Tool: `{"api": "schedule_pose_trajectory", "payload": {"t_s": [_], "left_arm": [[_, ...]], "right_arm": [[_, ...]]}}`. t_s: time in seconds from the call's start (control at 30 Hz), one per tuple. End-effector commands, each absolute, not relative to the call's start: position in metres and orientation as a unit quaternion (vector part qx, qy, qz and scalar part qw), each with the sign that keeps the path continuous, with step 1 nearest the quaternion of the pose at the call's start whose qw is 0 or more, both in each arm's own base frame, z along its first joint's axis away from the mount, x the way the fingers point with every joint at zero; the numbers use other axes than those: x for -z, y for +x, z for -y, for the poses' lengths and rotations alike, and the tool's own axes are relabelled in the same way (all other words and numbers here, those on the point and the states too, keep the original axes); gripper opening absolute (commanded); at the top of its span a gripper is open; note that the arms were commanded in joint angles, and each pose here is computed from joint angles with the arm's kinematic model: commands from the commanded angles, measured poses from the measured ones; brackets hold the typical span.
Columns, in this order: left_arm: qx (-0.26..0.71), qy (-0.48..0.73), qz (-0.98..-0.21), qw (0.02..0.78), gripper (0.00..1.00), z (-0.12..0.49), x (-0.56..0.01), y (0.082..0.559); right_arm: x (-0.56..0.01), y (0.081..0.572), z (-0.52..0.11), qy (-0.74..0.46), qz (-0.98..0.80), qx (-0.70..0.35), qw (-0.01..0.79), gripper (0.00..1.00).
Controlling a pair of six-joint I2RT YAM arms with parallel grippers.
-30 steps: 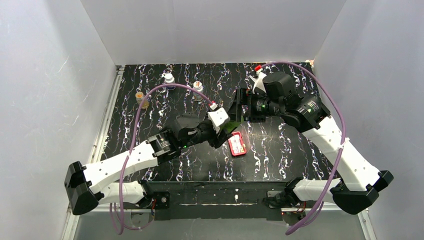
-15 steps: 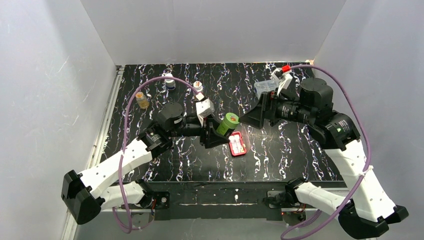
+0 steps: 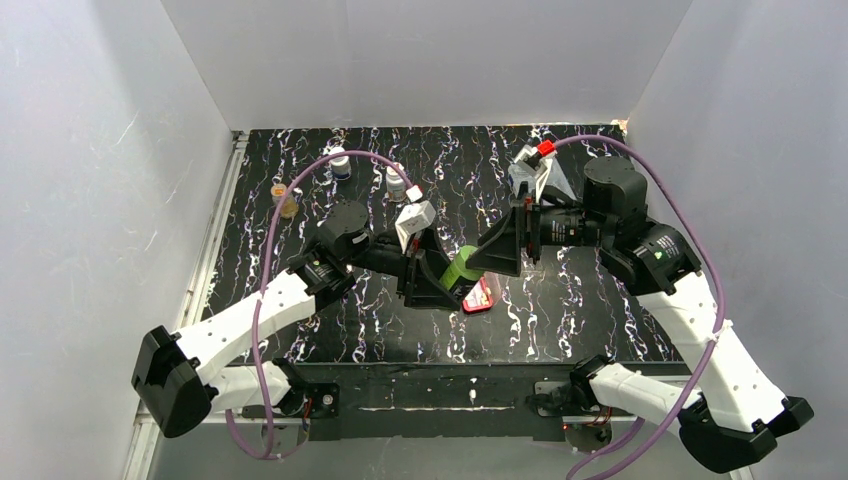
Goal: Sort the pills into containers
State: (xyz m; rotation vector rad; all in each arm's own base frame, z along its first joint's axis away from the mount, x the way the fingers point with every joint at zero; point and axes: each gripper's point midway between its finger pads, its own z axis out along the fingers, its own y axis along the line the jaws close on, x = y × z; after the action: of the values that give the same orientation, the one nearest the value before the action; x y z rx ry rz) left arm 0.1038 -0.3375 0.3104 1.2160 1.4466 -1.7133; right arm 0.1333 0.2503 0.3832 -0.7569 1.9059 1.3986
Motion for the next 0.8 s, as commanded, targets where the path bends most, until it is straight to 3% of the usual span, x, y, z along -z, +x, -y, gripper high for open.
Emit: {"api": "schedule_pose_trajectory", "payload": {"t_s": [0.0,0.23,0.5,0.77], "left_arm": [[0.662,0.466,-0.514,0.281,0.00,0.335,-0.323,0.097],[0.660,0.460,-0.519,0.290,0.00,0.336,-0.324,0.102],[0.649,0.455,-0.532,0.297,0.00,0.337,-0.322,0.109],[0.644,0.453,-0.539,0.298,0.00,0.340,-0.320,0.113]], "right_arm": [[-0.398,0.124,-0.253,-0.322,-0.693,-0.546,0.343,0.92],[-0.395,0.125,-0.252,-0.317,-0.700,-0.541,0.342,0.75],[-0.387,0.126,-0.252,-0.318,-0.711,-0.532,0.331,0.80],[-0.378,0.131,-0.252,-0.313,-0.727,-0.516,0.328,0.70]]}}
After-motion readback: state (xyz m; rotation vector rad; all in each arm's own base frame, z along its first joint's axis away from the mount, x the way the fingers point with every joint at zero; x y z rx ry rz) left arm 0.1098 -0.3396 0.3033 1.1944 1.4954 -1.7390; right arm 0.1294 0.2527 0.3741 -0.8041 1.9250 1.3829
